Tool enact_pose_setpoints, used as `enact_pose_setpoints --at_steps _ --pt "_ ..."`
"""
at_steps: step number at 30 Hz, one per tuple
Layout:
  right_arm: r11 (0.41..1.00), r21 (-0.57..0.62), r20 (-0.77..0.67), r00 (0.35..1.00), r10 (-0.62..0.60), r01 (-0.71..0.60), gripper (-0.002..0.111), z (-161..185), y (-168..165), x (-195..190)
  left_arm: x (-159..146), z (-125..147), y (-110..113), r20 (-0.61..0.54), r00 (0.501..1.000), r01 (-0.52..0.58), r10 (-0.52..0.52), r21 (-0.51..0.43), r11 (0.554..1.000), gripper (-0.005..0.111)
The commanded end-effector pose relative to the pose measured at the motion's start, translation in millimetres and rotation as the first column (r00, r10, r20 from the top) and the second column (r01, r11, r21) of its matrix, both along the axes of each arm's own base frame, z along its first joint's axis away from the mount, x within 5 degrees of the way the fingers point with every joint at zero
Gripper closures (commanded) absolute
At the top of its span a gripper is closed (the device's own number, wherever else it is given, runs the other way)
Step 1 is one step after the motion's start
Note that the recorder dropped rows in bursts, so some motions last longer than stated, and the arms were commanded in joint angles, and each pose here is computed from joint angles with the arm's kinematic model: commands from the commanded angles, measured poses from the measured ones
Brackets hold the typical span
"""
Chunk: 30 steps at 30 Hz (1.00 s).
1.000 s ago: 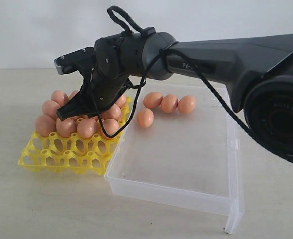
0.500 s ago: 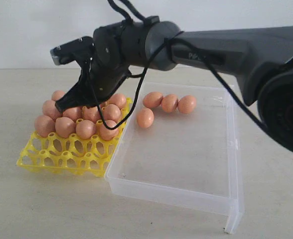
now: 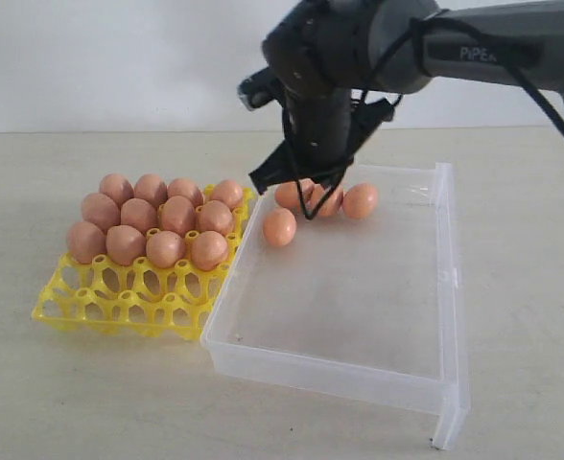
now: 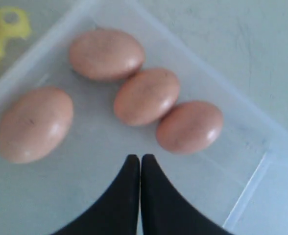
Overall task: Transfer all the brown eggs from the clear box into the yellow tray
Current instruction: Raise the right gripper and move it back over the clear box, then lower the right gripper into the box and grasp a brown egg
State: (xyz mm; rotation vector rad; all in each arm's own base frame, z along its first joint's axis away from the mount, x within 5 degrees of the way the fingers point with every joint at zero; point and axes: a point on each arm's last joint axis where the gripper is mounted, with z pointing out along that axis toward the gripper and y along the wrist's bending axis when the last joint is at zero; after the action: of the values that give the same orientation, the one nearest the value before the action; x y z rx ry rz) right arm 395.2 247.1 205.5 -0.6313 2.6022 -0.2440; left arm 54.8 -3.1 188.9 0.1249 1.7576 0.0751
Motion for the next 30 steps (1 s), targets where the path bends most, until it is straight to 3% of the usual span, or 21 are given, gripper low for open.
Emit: enact_pose_setpoints --at_steps 1,6,13,15,16,18,20,23,26,27,30 --pt "0.993 0.082 -0.065 0.994 -0.085 0.091 0.107 -21.0 -35.5 1.4 0.0 -0.6 -0.2 0.002 1.0 0.001 -0.001 -0.012 1.0 0.111" --pt "0.941 0.244 -0.109 0.971 -0.213 0.234 0.107 -37.4 -61.9 5.8 0.0 -0.6 -0.2 0.002 1.0 0.001 -0.001 -0.012 1.0 0.111" --pt "0.923 0.289 -0.119 0.966 -0.228 0.253 0.105 -36.1 -68.3 10.2 0.0 -0.8 -0.2 0.0 1.0 0.001 -0.001 -0.012 1.0 0.111" --pt "0.912 0.306 -0.125 0.961 -0.247 0.274 0.087 -36.0 -67.6 10.4 0.0 -0.8 -0.2 0.0 1.0 0.001 -0.001 -0.012 1.0 0.111" --pt "0.908 0.305 -0.132 0.957 -0.257 0.286 0.064 -36.2 -67.9 9.9 0.0 -0.8 -0.2 0.0 1.0 0.001 -0.001 -0.012 1.0 0.111" --pt "0.901 0.302 -0.146 0.949 -0.279 0.311 0.043 -36.7 -68.5 8.9 0.0 -0.8 -0.2 0.0 1.0 0.001 -0.001 -0.012 1.0 0.111" --pt "0.857 0.312 -0.149 0.912 -0.383 0.411 0.044 -36.6 -71.6 9.9 0.0 -0.8 -0.2 0.0 1.0 0.001 -0.001 -0.012 1.0 0.111" --pt "0.72 0.41 -0.107 0.814 -0.571 0.56 0.045 -32.8 -74.9 18.2 0.0 -0.8 -0.2 0.0 1.0 0.001 -0.001 -0.012 1.0 0.111" --pt "0.647 0.514 -0.1 0.788 -0.607 0.564 0.045 -31.9 -70.1 25.2 0.0 -0.8 -0.2 0.0 1.0 0.001 -0.001 -0.012 1.0 0.111" --pt "0.595 0.556 -0.118 0.764 -0.634 0.58 0.045 -33.2 -68.1 27.7 0.0 -0.8 -0.2 0.0 1.0 0.001 -0.001 -0.012 1.0 0.111" --pt "0.522 0.577 -0.164 0.716 -0.679 0.627 0.045 -40.8 -66.8 29.3 0.0 -0.8 -0.2 0.0 1.0 0.001 -0.001 -0.012 1.0 0.111"
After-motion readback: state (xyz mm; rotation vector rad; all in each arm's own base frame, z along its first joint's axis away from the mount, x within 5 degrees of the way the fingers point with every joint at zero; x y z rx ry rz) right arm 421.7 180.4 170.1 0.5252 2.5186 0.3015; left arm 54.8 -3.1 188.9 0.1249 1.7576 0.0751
